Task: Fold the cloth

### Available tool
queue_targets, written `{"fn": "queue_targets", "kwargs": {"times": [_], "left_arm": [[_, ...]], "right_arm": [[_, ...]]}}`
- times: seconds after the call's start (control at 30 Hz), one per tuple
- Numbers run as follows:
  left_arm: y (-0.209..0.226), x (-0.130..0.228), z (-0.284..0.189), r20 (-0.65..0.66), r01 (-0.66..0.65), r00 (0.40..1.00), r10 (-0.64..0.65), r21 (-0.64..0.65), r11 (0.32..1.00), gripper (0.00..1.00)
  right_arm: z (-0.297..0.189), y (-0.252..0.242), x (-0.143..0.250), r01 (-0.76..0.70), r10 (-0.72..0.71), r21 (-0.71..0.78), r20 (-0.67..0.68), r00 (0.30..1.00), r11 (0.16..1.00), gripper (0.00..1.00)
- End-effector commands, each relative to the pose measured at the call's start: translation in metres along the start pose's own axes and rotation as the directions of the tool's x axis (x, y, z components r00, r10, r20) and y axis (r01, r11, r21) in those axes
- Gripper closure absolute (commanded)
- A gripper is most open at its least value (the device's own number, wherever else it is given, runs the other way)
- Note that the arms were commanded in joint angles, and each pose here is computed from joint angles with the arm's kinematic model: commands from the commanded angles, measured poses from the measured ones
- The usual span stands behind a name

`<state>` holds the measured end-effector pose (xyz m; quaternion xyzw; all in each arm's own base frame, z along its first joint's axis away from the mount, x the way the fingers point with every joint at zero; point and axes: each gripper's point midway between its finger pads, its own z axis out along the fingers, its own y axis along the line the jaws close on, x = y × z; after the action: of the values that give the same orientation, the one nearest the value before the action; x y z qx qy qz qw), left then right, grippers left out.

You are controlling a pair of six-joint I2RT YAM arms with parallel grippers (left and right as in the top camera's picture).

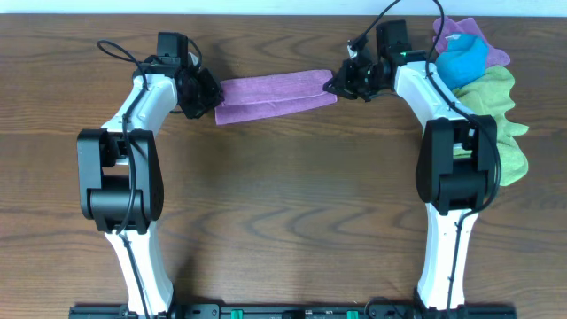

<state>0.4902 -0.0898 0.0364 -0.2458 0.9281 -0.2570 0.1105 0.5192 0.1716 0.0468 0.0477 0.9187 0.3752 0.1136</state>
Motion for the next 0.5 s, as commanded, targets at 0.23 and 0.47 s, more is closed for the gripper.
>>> {"fn": "queue_targets", "kwargs": {"times": [0.23,0.47], "left_arm": [[-0.012,0.003,-0.018,-0.019,0.005,1.000,-0.005,0.034,0.999,0.94],[-0.007,0.001,-0.018,-0.007,0.010,1.000,-0.010,0.008,1.000,0.71]], "right_arm": [[0.007,-0.006,-0.002,0.052,-0.053,0.069,0.016,0.998,0.996,0.99],[0.007,-0.006,-0.003,0.053,-0.054,0.068,0.017,0.998,0.996,0.60]]}}
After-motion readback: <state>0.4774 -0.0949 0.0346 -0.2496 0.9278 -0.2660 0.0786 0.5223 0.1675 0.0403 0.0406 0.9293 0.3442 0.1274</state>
